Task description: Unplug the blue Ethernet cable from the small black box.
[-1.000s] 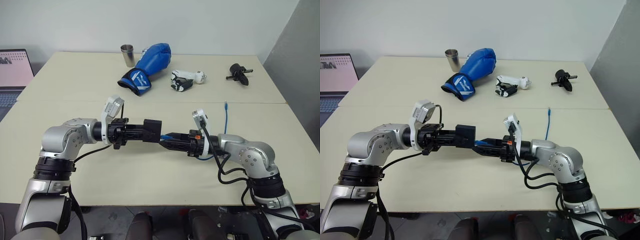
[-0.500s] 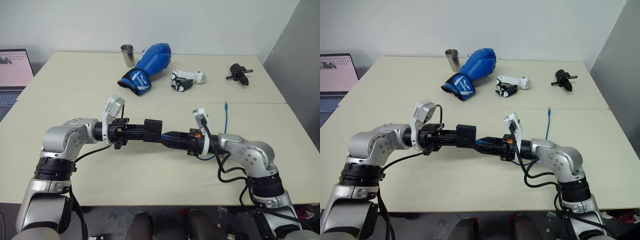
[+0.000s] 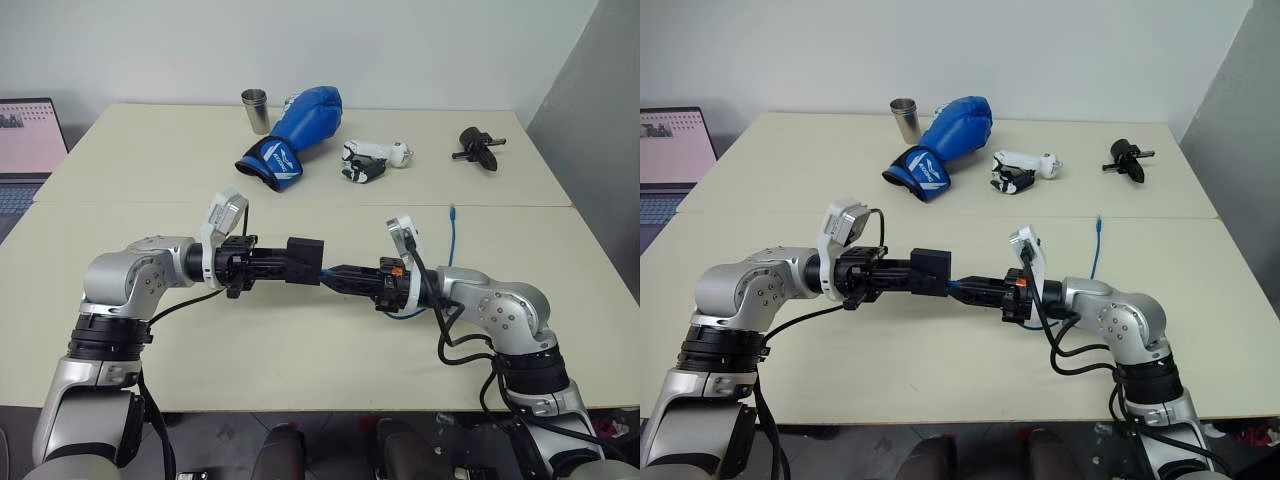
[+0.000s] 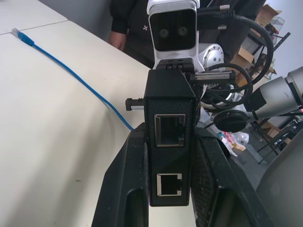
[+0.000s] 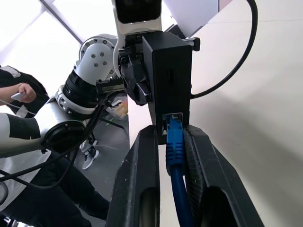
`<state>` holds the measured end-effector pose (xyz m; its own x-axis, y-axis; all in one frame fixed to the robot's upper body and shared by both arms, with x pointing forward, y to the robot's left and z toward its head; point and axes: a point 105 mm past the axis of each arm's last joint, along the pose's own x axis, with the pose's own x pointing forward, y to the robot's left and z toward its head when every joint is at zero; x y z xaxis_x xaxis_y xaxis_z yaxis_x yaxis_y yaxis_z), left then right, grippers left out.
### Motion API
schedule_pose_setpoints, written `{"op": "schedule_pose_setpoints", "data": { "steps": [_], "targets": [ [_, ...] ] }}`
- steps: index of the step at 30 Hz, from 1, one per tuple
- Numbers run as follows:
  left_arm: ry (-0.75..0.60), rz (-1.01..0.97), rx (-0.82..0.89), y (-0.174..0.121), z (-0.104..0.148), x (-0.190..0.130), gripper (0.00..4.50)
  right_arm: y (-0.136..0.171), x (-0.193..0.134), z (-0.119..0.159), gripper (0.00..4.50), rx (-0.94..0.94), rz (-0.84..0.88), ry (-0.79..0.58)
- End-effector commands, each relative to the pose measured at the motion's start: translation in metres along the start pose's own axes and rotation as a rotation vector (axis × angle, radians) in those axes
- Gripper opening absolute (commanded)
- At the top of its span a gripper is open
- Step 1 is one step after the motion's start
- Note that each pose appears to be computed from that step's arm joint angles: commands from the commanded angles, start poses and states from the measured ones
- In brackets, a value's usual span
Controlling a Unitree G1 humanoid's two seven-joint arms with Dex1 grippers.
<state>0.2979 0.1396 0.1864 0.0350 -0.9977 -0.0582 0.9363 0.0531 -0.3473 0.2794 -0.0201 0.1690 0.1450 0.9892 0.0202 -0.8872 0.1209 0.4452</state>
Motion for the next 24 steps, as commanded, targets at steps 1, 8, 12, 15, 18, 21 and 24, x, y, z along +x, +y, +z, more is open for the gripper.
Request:
{"op": "schedule_pose_setpoints", "data": {
  "steps": [1,8,12,15,18,21,24],
  "targets": [
    [-0.009,-0.002,0.028,-0.0029,0.0077,-0.0015,0.78,0.0076,-0.0011,0.0097,0.36,-0.016,0.036,-0.023],
    [-0.007,-0.006,0.023,-0.0037,0.0065,-0.0015,0.78,0.0124,0.0001,0.0087,0.32,-0.006,0.054,-0.018],
    [-0.01,-0.009,0.022,-0.0039,0.0065,-0.0002,0.78,0.0126,0.0025,0.0116,0.32,-0.024,0.044,-0.032],
    [-0.011,-0.011,0.021,-0.004,0.0067,0.0001,0.78,0.0125,0.0039,0.0112,1.24,-0.044,0.034,-0.025],
    [-0.014,-0.011,0.021,-0.0037,0.0075,0.001,0.78,0.0142,0.004,0.008,2.04,-0.06,0.035,-0.001],
    [-0.013,-0.012,0.02,-0.0041,0.0074,0.0006,0.78,0.0161,0.0027,0.0066,2.3,-0.053,0.038,0.0],
    [-0.014,-0.012,0.021,-0.004,0.0076,0.0008,0.78,0.0151,0.0013,0.0064,2.3,-0.049,0.03,-0.005]
  ]
}}
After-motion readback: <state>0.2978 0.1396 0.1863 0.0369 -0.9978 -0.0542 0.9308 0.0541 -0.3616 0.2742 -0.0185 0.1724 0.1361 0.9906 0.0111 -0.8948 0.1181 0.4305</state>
